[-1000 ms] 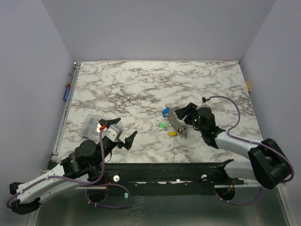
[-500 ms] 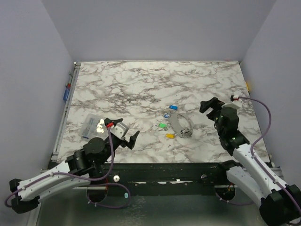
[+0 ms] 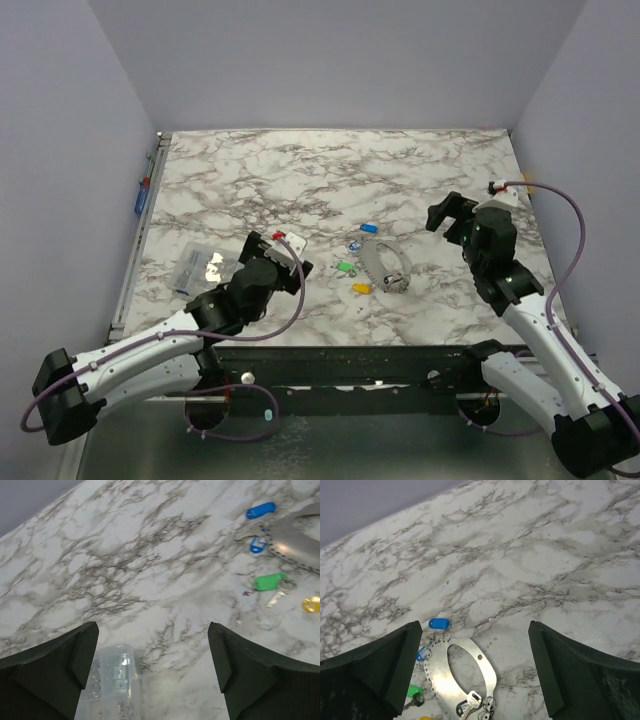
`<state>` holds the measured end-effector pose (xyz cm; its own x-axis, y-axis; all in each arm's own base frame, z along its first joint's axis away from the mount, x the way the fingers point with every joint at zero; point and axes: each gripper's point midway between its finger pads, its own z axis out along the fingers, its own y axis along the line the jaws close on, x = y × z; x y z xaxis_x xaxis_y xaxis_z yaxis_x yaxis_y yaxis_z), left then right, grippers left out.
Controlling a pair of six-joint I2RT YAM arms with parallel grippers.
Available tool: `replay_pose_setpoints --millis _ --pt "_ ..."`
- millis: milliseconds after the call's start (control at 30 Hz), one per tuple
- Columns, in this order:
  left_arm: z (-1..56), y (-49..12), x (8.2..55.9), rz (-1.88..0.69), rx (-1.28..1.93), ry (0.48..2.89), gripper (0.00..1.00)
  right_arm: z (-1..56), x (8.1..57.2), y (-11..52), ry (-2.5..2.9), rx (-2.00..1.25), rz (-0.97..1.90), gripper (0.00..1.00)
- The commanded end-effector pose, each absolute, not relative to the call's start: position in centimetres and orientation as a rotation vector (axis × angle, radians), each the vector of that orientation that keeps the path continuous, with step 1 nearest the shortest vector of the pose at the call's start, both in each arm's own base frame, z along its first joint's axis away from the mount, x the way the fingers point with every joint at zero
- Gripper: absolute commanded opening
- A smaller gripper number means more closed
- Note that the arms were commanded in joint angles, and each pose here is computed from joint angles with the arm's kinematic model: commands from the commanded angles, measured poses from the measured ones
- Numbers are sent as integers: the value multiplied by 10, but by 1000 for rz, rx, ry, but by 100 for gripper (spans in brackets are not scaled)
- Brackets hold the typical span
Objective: Put the keys on the keyring
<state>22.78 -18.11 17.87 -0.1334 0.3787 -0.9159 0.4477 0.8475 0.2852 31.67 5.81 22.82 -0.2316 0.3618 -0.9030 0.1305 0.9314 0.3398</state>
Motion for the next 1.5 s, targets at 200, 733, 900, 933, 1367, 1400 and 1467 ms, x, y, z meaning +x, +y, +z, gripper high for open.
replay_pose_setpoints --millis 200,733,900,933,1367,1400,1467 --pt "189 -113 331 4 254 1729 99 250 284 41 1717 337 197 100" --pt "86 -8 400 188 -68 1740 99 249 280 52 1705 420 328 100" --pt "76 0 403 110 -107 1757 99 251 277 53 1711 405 337 100" --pt "78 -1 401 97 -92 1740 99 251 276 53 1707 402 338 100" --pt "80 2 389 101 -119 1668 99 252 264 55 1690 387 379 100" --pt "80 2 389 101 -118 1669 99 252 264 54 1693 389 373 100" --pt "81 2 389 101 -118 1667 99 251 263 53 1695 393 370 100"
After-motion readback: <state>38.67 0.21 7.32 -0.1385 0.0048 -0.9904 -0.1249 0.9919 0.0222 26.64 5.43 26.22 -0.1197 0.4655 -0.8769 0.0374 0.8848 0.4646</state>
